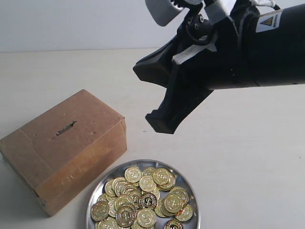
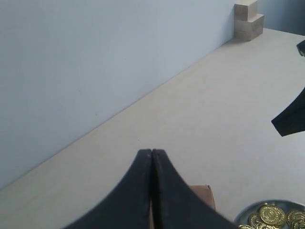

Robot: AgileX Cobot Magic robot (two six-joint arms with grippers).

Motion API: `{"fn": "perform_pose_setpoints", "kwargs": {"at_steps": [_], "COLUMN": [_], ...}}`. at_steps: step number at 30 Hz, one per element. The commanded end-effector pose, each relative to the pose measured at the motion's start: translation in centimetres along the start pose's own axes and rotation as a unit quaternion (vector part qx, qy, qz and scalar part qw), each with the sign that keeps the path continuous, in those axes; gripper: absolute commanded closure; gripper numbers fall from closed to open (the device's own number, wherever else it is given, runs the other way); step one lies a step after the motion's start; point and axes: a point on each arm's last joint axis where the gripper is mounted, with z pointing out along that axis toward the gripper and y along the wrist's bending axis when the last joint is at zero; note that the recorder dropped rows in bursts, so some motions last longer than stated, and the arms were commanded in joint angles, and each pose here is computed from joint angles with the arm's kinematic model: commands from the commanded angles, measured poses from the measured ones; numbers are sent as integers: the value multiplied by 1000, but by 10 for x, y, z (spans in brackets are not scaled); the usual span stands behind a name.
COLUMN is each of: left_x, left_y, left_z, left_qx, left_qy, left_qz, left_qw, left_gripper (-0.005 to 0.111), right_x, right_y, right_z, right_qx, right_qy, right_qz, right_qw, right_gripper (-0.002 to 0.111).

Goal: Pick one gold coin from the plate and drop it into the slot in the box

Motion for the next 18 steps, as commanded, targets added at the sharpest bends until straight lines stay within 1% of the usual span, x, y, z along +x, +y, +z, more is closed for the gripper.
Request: {"fn": "perform_pose_setpoints", "kwargs": {"at_steps": [1, 6, 10, 15, 18], "left_x": [-3, -2, -2, -2, -1], "left_y": [-1, -1, -1, 3, 3], "left_z": [-6, -6, -10, -29, -45], "left_qx": [-1, 0, -5, -48, -80], "left_qy": [-16, -13, -17, -37, -55], "left_qz": [-1, -1, -1, -14, -15], "left_qw": [1000, 1000, 1000, 998, 995], "left_gripper": [107, 107, 107, 107, 107], "right_x": [-3, -2, -8, -16, -18], "right_y": [0, 0, 1, -9, -23], "right_z": [-2, -2, -14, -46, -73], "right_qx": [5, 4, 8, 43, 91], "right_qy": [-9, -9, -28, -70, -101], "right_qz": [2, 2, 0, 4, 14], "right_qw": [1000, 1000, 1000, 997, 991], "right_gripper": [108, 108, 108, 108, 108]}}
